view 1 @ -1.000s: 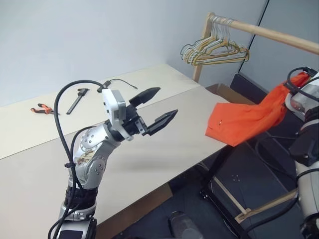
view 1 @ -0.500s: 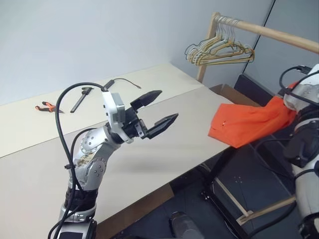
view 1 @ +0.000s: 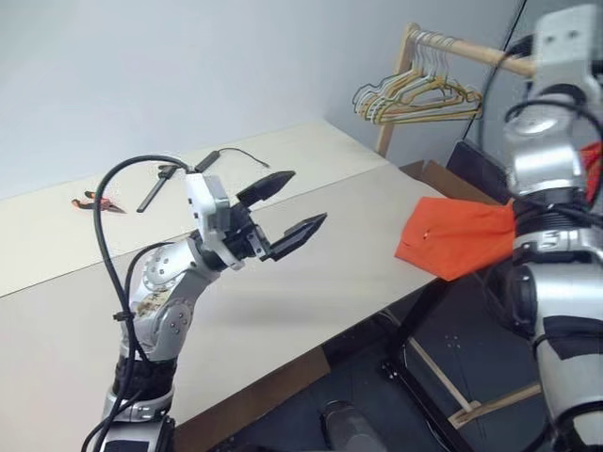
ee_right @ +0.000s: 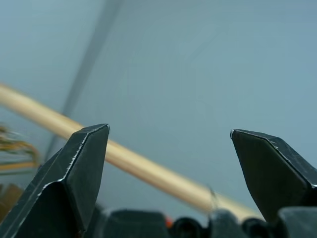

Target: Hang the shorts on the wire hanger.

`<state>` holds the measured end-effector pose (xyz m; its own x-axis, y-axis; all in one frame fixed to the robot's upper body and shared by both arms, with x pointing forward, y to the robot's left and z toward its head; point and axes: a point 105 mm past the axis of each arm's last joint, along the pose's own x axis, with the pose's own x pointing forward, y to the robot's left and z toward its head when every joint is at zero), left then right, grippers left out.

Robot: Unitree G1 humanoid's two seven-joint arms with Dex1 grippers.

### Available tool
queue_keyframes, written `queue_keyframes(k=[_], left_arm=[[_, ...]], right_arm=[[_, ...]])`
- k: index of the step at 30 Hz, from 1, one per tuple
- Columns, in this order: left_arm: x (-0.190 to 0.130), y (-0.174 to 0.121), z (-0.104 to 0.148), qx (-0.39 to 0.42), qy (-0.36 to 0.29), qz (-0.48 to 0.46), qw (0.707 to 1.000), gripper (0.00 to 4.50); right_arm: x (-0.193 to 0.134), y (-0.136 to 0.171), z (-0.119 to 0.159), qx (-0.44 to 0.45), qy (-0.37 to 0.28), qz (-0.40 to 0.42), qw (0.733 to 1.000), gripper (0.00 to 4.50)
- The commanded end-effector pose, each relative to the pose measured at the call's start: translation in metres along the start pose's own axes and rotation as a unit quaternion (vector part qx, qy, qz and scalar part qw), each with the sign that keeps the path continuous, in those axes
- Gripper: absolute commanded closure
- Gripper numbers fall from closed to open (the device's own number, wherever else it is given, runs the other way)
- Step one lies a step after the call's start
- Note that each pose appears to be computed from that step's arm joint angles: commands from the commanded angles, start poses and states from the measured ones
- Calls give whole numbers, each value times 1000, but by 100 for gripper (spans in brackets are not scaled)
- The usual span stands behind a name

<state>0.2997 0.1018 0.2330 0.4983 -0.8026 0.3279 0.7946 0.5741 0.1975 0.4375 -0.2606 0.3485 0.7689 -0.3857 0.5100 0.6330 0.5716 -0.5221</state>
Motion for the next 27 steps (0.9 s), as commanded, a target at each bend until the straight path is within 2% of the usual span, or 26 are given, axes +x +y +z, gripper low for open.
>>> queue_keyframes(k=[1, 4, 8, 14, 19, 23, 25, 27], left_arm=[[-24, 25, 4, 24, 23, 62, 998, 0], [-50, 33, 5, 22, 41, 86, 995, 0], [-89, 33, 2, 33, 82, 129, 988, 0], [-129, 22, 1, 21, 113, 181, 977, 0], [-144, 18, 3, 22, 118, 232, 965, 0], [-147, 6, 2, 25, 126, 240, 962, 0], [-149, 3, 1, 25, 129, 246, 960, 0], [-150, 0, 1, 29, 131, 249, 959, 0]], right_arm=[[-21, 35, 44, 1, -113, 102, 988, 1], [-50, 76, 47, 31, -133, 223, 965, 1], [-100, 120, 46, 21, -166, 365, 916, 1], [-181, 154, 45, 41, -211, 536, 817, 1], [-227, 162, 41, 27, -246, 607, 755, 1], [-241, 168, 38, 15, -251, 638, 728, 1], [-249, 172, 35, 9, -245, 664, 707, 1], [-253, 174, 34, 2, -251, 671, 698, 1]])
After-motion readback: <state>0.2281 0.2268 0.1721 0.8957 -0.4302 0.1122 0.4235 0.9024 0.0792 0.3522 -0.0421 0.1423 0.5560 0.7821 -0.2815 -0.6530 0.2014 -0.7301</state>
